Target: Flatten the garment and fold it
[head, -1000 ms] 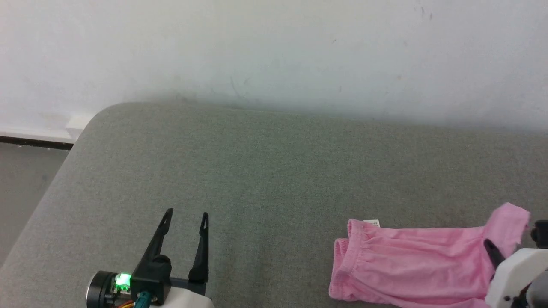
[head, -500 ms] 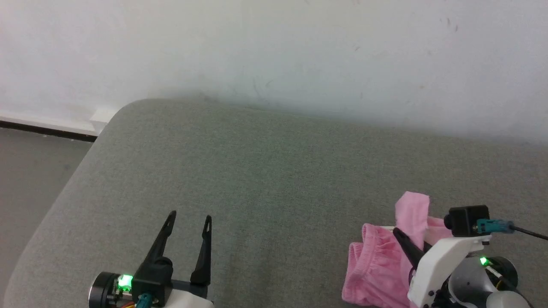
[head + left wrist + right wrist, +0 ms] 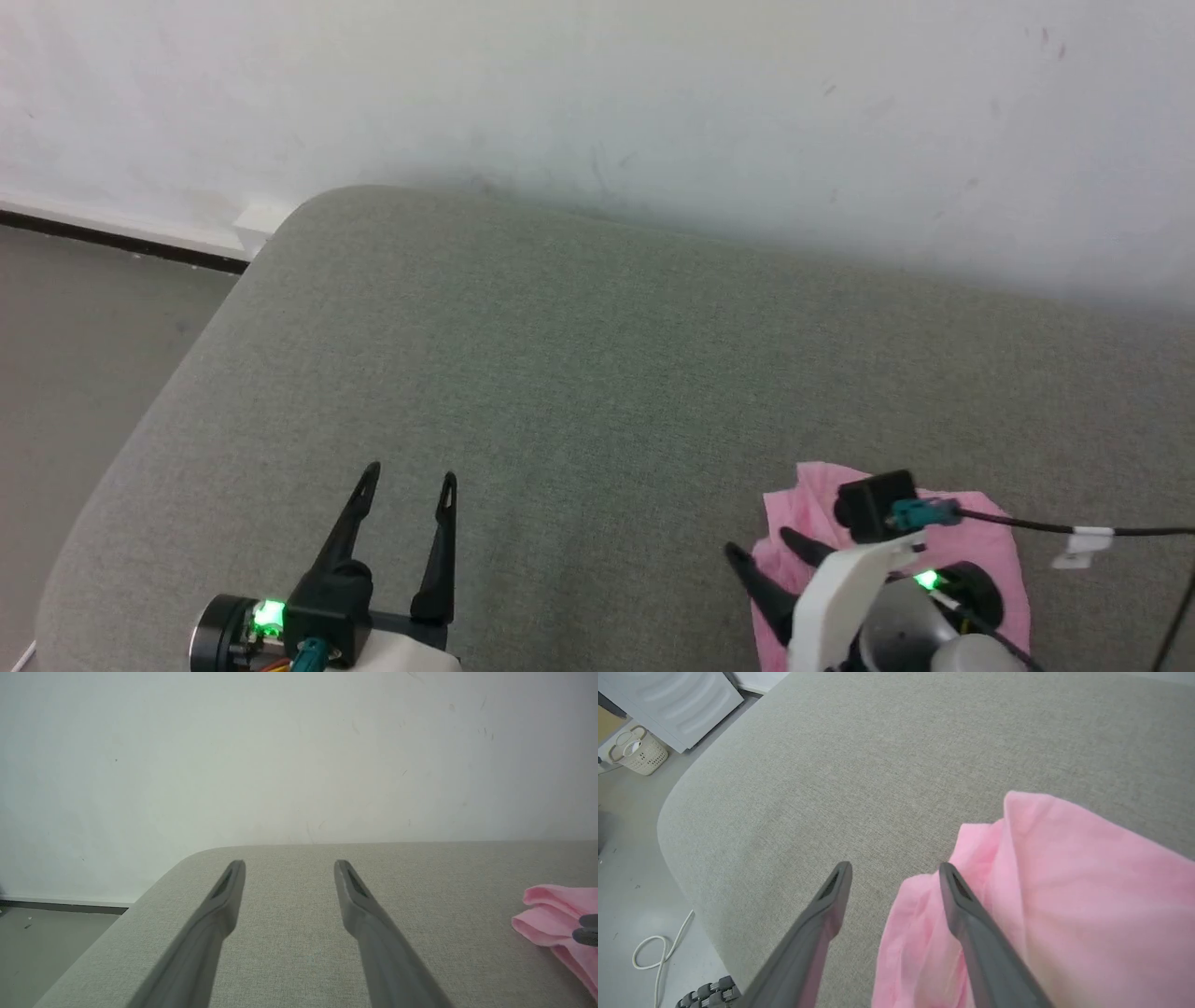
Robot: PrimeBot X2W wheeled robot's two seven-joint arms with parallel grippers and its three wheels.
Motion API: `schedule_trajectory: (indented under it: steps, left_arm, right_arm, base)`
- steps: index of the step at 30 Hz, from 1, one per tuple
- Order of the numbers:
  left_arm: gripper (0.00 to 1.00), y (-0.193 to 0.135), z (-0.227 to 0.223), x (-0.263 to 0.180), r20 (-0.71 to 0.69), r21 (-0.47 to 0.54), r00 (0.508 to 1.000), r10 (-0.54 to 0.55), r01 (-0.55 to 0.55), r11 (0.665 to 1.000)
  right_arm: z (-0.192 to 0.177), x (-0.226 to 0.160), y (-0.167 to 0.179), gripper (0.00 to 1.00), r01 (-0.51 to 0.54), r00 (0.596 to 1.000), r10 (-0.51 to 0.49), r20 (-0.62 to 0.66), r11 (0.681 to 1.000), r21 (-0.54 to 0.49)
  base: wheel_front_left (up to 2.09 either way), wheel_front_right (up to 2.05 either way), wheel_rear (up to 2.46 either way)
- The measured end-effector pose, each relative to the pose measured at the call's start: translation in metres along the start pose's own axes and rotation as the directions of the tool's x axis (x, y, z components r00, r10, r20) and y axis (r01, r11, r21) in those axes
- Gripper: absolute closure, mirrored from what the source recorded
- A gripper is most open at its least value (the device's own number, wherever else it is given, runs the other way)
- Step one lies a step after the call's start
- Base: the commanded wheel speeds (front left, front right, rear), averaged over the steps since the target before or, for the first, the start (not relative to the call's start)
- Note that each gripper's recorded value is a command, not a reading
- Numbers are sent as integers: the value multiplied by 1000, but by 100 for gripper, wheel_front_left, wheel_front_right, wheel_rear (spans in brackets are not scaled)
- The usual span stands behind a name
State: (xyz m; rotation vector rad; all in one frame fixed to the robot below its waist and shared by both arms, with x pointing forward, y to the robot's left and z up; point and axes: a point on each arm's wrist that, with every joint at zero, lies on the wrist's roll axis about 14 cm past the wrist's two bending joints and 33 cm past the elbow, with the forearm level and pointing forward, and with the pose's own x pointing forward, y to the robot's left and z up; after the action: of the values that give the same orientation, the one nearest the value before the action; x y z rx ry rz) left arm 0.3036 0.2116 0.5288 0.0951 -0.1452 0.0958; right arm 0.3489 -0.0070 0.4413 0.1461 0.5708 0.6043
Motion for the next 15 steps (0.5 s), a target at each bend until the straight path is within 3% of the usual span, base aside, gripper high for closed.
schedule_trajectory:
  steps: [3,8,12,15]
  left_arm:
    - [0,-3,0,1,0,-4,1000,-6,6,1000]
    - [0,-10,3,5,14,-11,999,-31,32,999]
    - [0,-15,7,10,31,-18,998,-48,49,999]
    - [0,-21,11,14,45,-26,997,-61,62,998]
  right_arm:
    - [5,1,17,0,-41,999,42,18,998,-48]
    - [45,-8,31,0,-66,987,81,141,992,-107]
    - [92,-25,13,0,13,957,48,286,978,-207]
    - [126,-47,-17,0,144,916,-8,402,940,-309]
  base:
    - [0,0,0]
    - [0,0,0]
    - [0,0,0]
    - [0,0,0]
